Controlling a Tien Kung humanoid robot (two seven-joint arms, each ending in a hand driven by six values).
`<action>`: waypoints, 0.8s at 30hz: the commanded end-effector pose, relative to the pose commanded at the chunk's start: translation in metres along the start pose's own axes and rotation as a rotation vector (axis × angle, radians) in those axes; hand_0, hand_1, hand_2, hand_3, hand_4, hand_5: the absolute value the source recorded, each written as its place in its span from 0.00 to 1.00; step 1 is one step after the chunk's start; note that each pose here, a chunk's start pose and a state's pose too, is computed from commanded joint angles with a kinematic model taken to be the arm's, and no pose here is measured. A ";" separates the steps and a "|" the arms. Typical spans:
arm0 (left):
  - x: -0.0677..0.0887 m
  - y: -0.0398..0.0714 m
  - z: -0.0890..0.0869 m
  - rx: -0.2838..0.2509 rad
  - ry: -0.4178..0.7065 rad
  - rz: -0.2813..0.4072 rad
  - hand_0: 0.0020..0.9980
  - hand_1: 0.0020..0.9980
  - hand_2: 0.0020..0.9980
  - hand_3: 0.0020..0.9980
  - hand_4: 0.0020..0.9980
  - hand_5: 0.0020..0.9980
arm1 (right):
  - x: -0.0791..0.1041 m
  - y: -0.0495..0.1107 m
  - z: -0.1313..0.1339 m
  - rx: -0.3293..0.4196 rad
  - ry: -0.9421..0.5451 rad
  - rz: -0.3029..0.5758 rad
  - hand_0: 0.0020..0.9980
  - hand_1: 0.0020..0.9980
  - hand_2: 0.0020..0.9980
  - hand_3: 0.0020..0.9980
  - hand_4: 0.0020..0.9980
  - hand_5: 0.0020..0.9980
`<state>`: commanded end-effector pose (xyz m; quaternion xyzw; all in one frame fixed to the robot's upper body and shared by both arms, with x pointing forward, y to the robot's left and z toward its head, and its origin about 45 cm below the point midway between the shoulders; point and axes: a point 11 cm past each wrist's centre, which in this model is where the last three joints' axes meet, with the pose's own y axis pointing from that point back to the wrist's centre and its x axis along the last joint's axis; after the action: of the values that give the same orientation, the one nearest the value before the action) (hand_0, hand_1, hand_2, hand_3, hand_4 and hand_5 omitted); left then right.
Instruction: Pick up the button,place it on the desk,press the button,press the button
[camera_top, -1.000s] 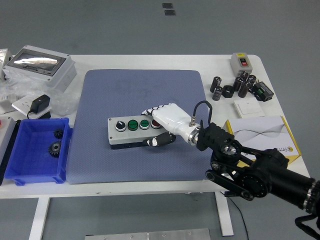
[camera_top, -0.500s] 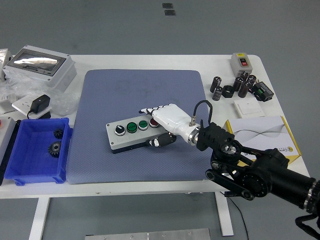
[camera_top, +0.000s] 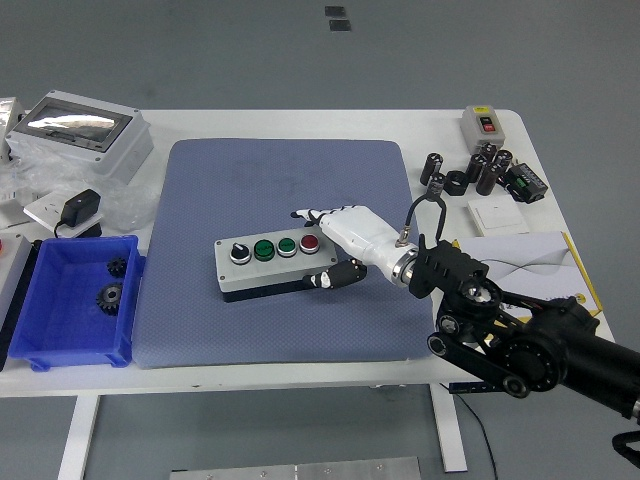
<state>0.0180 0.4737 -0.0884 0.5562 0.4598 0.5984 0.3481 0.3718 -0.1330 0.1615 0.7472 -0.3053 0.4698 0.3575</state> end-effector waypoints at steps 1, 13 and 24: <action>0.000 0.000 0.000 0.000 0.000 0.000 0.71 0.68 0.68 0.85 0.50 0.80 | -0.001 0.002 0.001 -0.001 -0.010 -0.003 0.73 0.74 0.81 0.95 0.89 0.28; 0.001 0.000 -0.001 0.003 -0.002 0.008 0.71 0.68 0.68 0.85 0.49 0.80 | -0.004 0.018 0.001 0.005 -0.053 -0.010 0.70 0.74 0.83 0.96 0.87 0.24; 0.002 0.000 0.000 -0.001 -0.003 0.011 0.71 0.68 0.69 0.84 0.49 0.79 | 0.042 0.041 0.009 0.016 -0.187 0.100 0.70 0.74 0.84 0.98 0.91 0.29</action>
<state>0.0174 0.4751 -0.0879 0.5595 0.4558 0.5999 0.3456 0.3589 -0.1686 0.2074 0.7745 -0.3703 0.4177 0.2976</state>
